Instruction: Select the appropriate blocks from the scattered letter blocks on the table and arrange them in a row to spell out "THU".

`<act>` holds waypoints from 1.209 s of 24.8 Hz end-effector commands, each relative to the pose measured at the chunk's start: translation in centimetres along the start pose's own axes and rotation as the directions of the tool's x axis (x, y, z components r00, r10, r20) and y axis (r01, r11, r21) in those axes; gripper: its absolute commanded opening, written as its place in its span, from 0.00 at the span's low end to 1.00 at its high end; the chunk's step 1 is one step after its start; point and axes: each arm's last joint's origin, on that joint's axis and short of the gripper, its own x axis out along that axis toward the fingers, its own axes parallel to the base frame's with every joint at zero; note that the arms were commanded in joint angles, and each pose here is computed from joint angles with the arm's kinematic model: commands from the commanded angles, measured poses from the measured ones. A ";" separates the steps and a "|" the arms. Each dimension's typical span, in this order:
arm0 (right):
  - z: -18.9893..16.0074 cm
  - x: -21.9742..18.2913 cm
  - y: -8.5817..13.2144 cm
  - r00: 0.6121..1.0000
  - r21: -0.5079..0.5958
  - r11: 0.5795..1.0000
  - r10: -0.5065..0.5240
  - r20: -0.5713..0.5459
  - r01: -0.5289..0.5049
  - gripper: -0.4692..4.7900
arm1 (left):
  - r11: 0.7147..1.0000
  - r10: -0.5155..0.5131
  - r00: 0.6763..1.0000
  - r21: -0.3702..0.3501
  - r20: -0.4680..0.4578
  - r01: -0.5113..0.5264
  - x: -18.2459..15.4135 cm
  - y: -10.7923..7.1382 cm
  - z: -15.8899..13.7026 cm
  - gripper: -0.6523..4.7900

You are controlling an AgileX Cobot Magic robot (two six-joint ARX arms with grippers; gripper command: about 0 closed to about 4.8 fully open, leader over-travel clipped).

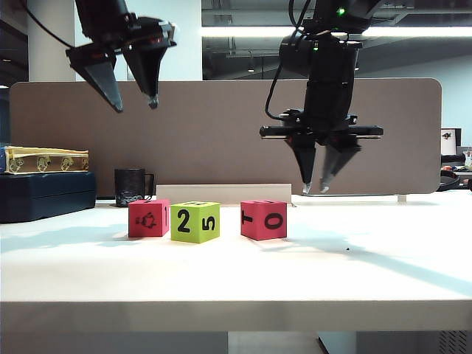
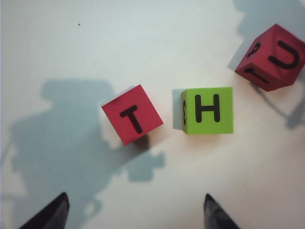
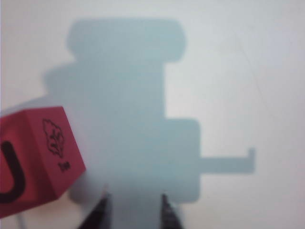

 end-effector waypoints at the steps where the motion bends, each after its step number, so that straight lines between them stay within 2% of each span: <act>1: 0.8 -0.3 0.1 0.997 -0.015 1.000 0.021 0.078 -0.020 0.16 | 1.000 -0.011 1.000 0.001 -0.002 0.011 -0.2 -0.2 0.0 0.78; 3: 1.0 0.0 0.2 0.996 -0.016 1.000 0.024 0.091 -0.023 0.09 | 1.000 -0.030 1.000 0.002 0.003 0.030 -0.2 -0.3 0.0 0.78; 13: 0.2 4.9 1.0 0.996 -0.027 0.995 0.093 -0.017 -0.093 0.09 | 0.999 -0.050 0.999 0.002 0.008 0.050 -0.2 -0.3 0.0 0.78; 18: 0.2 5.2 1.5 0.992 -0.035 0.992 0.124 -0.006 -0.124 0.09 | 0.999 -0.047 0.999 0.004 0.024 0.047 -0.2 -0.3 0.2 0.78; 30: -0.3 4.7 4.8 0.976 -0.099 0.972 0.216 0.012 -0.214 0.09 | 0.999 -0.045 0.998 0.005 0.031 0.045 -0.2 -0.3 0.2 0.78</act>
